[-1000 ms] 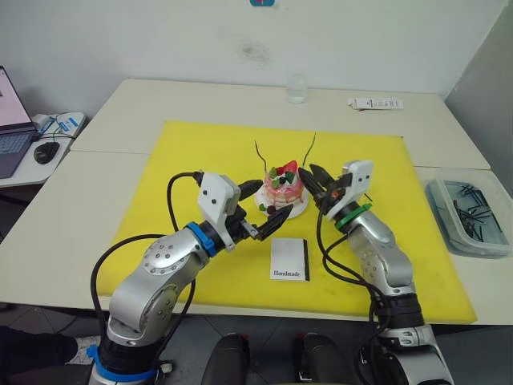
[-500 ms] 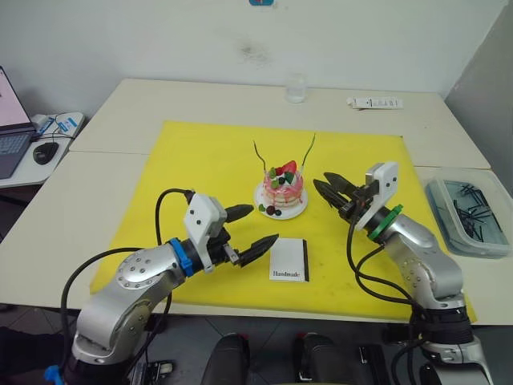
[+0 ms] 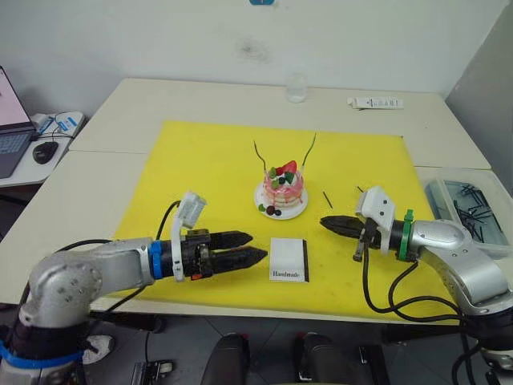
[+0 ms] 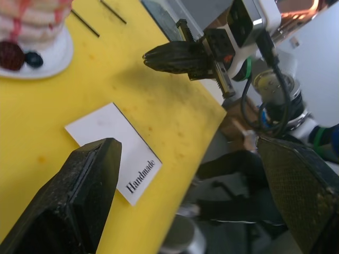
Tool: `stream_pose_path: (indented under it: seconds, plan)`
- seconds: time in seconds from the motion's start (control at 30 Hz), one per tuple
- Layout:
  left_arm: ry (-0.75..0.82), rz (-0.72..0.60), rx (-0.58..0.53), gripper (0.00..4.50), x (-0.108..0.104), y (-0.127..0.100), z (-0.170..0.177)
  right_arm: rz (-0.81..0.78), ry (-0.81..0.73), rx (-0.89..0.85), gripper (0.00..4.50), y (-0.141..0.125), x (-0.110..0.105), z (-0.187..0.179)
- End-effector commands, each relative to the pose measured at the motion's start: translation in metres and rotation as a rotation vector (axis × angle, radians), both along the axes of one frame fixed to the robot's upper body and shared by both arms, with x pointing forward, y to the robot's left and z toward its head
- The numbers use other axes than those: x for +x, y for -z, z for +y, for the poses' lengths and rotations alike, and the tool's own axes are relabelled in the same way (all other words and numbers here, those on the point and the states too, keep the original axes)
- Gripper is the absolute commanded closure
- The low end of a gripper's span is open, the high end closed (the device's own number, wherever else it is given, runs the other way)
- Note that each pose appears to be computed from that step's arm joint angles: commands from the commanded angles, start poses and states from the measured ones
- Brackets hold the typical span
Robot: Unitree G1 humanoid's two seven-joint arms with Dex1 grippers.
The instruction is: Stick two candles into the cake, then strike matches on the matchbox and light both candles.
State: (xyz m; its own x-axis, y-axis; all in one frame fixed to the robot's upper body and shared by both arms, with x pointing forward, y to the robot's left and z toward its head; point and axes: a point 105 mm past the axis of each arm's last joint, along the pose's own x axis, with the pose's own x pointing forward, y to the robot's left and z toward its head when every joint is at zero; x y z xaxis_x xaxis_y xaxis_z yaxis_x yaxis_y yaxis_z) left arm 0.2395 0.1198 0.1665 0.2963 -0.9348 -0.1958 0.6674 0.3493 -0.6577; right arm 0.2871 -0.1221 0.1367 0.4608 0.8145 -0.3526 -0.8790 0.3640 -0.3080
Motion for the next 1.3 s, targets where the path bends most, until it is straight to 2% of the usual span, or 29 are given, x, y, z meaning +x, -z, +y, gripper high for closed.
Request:
stream_pose_path:
  seconds: [0.03, 0.13, 0.37, 0.47, 0.93, 1.3]
  plan:
    - [-0.029, 0.17, -0.059, 0.0, 0.003, 0.0, -0.003, -0.032, -0.076, -0.06, 4.43, -0.001, -0.008, 0.002]
    - [-0.039, 0.29, -0.028, 0.0, 0.005, 0.019, -0.003, -0.02, -0.128, -0.102, 4.43, 0.008, -0.016, 0.002]
    - [0.001, 0.439, 0.0, 0.0, 0.003, 0.046, -0.011, -0.013, -0.195, -0.165, 4.43, 0.026, -0.021, 0.003]
    - [-0.009, 0.475, 0.027, 0.0, 0.008, 0.054, -0.014, -0.018, -0.212, -0.189, 4.43, 0.032, -0.019, 0.004]
    - [-0.06, 0.494, 0.029, 0.0, 0.033, 0.055, -0.034, -0.036, -0.22, -0.215, 4.43, 0.042, -0.012, 0.007]
    - [-0.024, 0.506, 0.008, 0.0, 0.029, 0.056, -0.052, -0.037, -0.233, -0.132, 4.43, 0.033, -0.009, 0.032]
